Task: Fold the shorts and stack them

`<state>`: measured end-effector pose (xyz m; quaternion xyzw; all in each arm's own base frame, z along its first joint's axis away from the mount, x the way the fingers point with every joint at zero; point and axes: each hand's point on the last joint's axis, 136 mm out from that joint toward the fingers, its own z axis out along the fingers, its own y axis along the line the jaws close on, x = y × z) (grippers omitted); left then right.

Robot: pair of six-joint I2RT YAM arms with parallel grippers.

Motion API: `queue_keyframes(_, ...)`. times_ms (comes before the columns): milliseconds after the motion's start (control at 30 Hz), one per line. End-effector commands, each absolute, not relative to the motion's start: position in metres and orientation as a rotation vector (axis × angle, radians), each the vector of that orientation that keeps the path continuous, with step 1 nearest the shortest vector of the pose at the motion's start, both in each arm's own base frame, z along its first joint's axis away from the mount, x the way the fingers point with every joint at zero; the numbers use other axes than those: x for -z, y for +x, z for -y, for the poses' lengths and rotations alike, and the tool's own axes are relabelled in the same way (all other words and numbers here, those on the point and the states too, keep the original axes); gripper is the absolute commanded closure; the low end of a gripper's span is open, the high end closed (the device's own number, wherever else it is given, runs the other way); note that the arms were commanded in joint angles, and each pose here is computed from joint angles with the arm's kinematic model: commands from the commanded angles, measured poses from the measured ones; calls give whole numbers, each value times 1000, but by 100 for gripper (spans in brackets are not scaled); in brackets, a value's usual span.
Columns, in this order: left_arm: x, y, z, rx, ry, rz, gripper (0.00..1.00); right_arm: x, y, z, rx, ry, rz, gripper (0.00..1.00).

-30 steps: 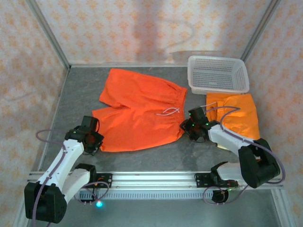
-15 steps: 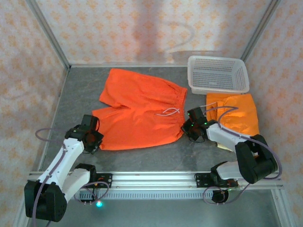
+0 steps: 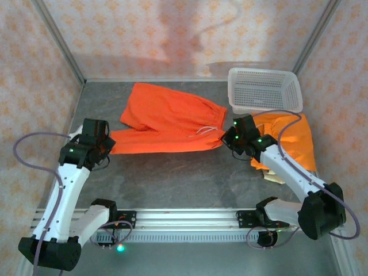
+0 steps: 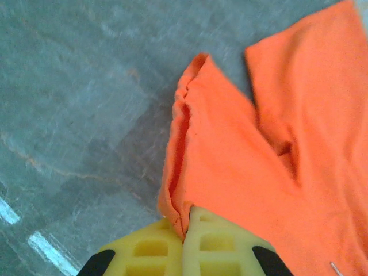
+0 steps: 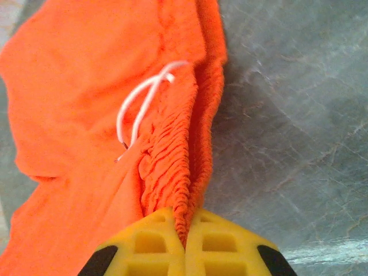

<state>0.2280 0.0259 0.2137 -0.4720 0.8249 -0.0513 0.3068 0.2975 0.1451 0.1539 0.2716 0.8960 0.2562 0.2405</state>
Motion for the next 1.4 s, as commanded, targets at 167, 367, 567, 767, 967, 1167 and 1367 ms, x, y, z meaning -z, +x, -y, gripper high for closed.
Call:
queue_keyframes(167, -293, 220, -55, -29, -1131, -2059, 100, -198, 290, -136, -708, 702, -2392, 100)
queue_keyframes(367, -348, 229, -58, 6, -1072, -1960, 100, -213, 286, -142, -783, 691, -2372, 100)
queue_keyframes(567, -355, 253, -50, 43, -1039, -1979, 100, -208, 286, -140, -762, 710, -2378, 100)
queue_keyframes(767, -342, 285, -47, 21, -1029, -2022, 100, -191, 290, -134, -689, 745, -2402, 100)
queue_keyframes(967, -336, 323, -48, -24, -1021, -2047, 100, -177, 299, -134, -644, 778, -2422, 100)
queue_keyframes(1167, -332, 367, -47, -50, -1022, -2065, 100, -172, 312, -131, -603, 806, -2413, 99)
queue_keyframes(1367, -315, 409, -42, -68, -1024, -2119, 100, -157, 325, -131, -580, 845, -2440, 98)
